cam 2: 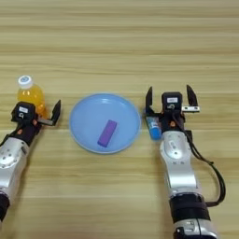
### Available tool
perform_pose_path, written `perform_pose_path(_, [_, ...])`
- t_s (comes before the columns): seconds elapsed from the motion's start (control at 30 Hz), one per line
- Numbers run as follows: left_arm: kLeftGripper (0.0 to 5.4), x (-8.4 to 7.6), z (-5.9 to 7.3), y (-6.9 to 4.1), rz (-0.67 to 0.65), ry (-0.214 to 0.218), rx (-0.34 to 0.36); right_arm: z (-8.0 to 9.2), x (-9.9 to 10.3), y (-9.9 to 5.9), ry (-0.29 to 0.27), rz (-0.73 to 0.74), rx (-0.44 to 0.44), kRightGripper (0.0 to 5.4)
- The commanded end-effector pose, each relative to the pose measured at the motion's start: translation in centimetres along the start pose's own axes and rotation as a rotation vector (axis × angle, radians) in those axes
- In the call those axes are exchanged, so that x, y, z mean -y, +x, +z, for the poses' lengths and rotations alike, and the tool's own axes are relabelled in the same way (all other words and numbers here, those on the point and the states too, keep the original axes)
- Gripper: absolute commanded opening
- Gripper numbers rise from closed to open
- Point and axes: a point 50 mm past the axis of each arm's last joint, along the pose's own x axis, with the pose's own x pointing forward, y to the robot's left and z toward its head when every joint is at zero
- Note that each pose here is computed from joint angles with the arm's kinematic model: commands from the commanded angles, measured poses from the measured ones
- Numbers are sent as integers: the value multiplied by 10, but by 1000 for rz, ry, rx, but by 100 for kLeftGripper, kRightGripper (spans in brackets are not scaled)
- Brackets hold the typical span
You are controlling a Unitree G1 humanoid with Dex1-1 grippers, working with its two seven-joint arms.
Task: Move the objects on the table
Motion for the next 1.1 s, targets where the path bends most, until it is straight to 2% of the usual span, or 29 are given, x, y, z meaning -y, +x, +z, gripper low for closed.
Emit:
perform_pose_path(0.03, [538,6,1,-1,-6,-12,18,14,-7,-6,35,64,6,540])
perform_pose_path(0.1, [538,7,1,-2,-3,-13,16,21,-14,-12,76,101,0,540])
perform_pose_path(0.3, [538,13,0,-4,4,-25,17,38,-28,-27,115,196,-41,540])
perform_pose_path(0.53, [538,22,1,-5,1,-35,24,59,-37,-33,175,273,-143,540])
perform_pose_path(0.63, [538,26,1,-6,1,-39,24,64,-40,-36,179,318,-188,540])
perform_pose_path(0.9, [538,33,1,-7,5,-51,24,69,-59,-50,345,532,-378,540])
perform_pose_path(1.1, [538,37,1,-8,6,-55,26,65,-63,-48,456,571,-492,540])
